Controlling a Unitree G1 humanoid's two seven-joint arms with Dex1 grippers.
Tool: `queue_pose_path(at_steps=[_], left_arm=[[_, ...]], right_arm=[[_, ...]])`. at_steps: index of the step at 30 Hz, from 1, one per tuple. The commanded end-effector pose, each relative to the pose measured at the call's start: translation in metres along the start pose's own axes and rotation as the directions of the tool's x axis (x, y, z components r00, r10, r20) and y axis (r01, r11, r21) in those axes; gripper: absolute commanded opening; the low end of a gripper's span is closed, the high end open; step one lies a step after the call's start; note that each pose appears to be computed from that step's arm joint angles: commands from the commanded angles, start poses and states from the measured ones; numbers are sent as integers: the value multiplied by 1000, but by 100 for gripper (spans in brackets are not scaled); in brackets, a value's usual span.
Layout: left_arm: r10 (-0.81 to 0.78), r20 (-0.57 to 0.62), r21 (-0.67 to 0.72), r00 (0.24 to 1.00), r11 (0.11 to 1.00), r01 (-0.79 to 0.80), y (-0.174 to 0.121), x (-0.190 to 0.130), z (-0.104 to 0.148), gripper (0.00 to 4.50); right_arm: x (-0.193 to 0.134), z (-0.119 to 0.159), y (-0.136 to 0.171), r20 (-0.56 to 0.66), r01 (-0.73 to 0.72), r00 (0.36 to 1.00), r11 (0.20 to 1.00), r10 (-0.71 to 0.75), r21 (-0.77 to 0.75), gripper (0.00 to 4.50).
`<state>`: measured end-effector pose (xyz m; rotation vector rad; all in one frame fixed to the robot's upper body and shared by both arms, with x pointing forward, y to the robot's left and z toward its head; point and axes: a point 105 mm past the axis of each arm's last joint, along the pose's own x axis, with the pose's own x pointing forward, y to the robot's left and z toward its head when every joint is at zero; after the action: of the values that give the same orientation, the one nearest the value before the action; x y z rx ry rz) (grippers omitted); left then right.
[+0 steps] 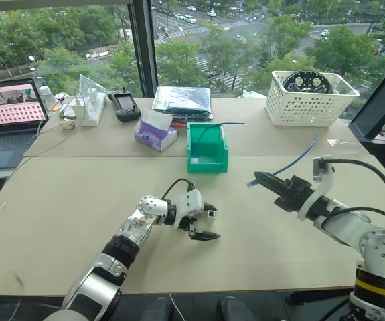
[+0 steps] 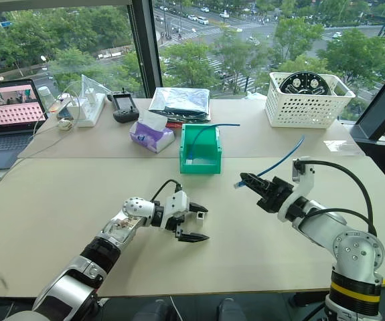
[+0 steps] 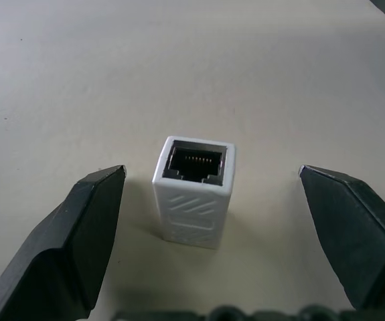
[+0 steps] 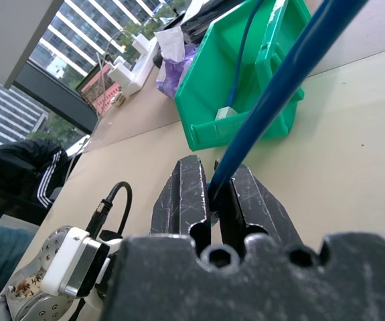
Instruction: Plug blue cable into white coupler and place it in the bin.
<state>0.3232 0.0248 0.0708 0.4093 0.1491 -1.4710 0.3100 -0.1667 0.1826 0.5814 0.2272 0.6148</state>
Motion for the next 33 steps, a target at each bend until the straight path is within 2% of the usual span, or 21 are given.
queue_pose_path(at_steps=[1,2,5,6,7,9,11,14,18,23,27,33], left_arm=[[47,-73,-38,996,998,-50,5,-10,-21,395],[41,-69,-44,997,998,-44,4,-10,-21,375],[23,-62,-53,998,998,-26,1,-10,-22,273],[17,-60,-54,998,998,-20,0,-9,-22,220],[11,-58,-55,998,998,-14,0,-9,-22,193],[6,-55,-56,998,998,-9,-1,-8,-21,108],[4,-50,-59,999,998,-7,-2,-6,-20,67],[24,-67,-79,997,996,-29,-2,-3,-20,67],[146,-157,-177,977,969,-173,1,4,-19,67],[238,-207,-306,949,905,-294,-3,7,2,67],[305,-255,-303,918,876,-375,4,1,11,67],[285,-283,-286,916,886,-364,-1,-2,13,67]], right_arm=[[-1,13,7,44,-35,998,999,36,-23,0],[-1,13,8,42,-36,998,999,37,-24,0],[-1,13,8,34,-37,999,999,38,-28,0],[-1,13,8,32,-37,999,999,38,-30,0],[-1,13,8,30,-36,999,999,37,-31,0],[-2,12,7,21,-31,999,999,32,-38,0],[-3,9,7,7,-25,1000,999,25,-48,0],[-3,4,7,-11,-9,1000,998,8,-63,0],[2,-12,9,-42,20,999,997,-24,-78,0],[12,-32,18,-58,24,998,998,-27,-64,0],[21,-47,25,-79,22,997,998,-27,-53,0],[28,-54,21,-92,46,994,997,-51,-57,0]])
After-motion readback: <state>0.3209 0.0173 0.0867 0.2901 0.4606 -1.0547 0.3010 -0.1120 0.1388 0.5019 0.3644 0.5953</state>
